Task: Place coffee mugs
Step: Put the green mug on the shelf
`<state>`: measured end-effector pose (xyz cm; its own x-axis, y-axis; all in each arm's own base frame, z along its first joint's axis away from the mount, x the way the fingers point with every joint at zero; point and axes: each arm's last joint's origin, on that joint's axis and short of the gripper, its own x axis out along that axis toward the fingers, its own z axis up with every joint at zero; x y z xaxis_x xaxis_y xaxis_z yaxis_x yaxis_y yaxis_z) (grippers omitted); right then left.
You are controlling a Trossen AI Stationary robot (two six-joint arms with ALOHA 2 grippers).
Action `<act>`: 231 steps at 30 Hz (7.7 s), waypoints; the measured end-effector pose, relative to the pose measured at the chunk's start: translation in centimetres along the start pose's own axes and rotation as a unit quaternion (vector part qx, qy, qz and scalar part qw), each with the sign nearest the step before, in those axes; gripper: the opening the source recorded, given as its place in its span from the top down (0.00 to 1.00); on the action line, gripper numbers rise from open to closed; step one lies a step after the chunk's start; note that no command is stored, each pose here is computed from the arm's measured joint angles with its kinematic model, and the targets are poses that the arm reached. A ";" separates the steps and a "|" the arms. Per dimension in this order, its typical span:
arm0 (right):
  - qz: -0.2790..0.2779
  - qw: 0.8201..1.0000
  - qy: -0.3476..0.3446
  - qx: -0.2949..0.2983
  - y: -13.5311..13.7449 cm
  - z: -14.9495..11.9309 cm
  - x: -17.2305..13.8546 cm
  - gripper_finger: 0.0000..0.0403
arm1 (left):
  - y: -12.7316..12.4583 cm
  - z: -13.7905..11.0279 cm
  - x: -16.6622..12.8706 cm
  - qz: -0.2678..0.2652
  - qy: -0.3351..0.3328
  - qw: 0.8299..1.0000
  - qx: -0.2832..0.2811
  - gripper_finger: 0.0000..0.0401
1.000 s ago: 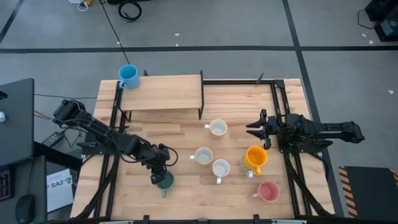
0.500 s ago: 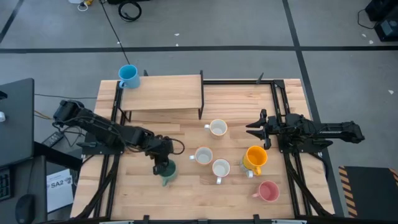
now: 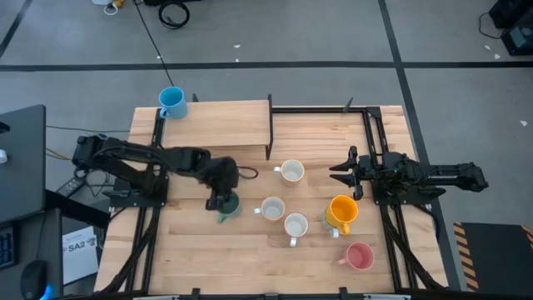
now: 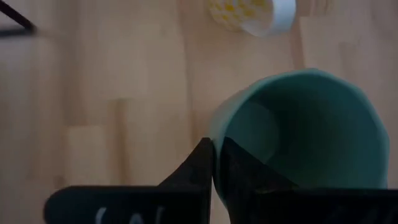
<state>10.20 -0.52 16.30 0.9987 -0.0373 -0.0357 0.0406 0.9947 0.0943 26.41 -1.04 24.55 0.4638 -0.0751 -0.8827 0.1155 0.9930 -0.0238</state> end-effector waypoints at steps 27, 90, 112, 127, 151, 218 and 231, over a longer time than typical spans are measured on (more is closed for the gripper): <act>0.000 1.000 0.000 0.000 0.0 0.0 0.0 0.71 | 2.8 0.6 2.8 0.001 0.074 0.976 0.206 0.93; 0.000 1.000 0.000 0.000 0.0 0.0 0.0 0.71 | -7.9 3.0 -5.6 0.090 0.203 0.972 -0.072 0.53; 0.000 1.000 0.000 0.000 0.0 0.0 0.0 0.71 | -12.0 -4.7 3.0 0.224 0.110 0.942 -0.223 0.53; 0.000 1.000 0.000 0.000 0.0 0.0 0.0 0.71 | -10.6 -3.8 3.6 0.245 0.060 0.928 -0.273 0.53; 0.000 1.000 0.000 0.000 0.0 0.0 0.0 0.71 | -10.1 -3.5 5.2 0.254 0.072 0.922 -0.283 0.60; 0.000 1.000 0.001 0.000 0.0 0.0 0.0 0.71 | 14.8 -0.7 -15.3 0.366 0.108 0.835 -0.396 0.85; 0.000 1.000 0.001 0.000 0.0 0.0 0.0 0.71 | 18.0 -2.3 -15.9 0.329 0.066 0.827 -0.452 0.85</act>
<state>10.20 -0.52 16.28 0.9986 -0.0376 -0.0368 0.0409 0.9947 0.0941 19.06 18.27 37.07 0.0582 0.4606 -0.8857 -0.8545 0.4817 0.1944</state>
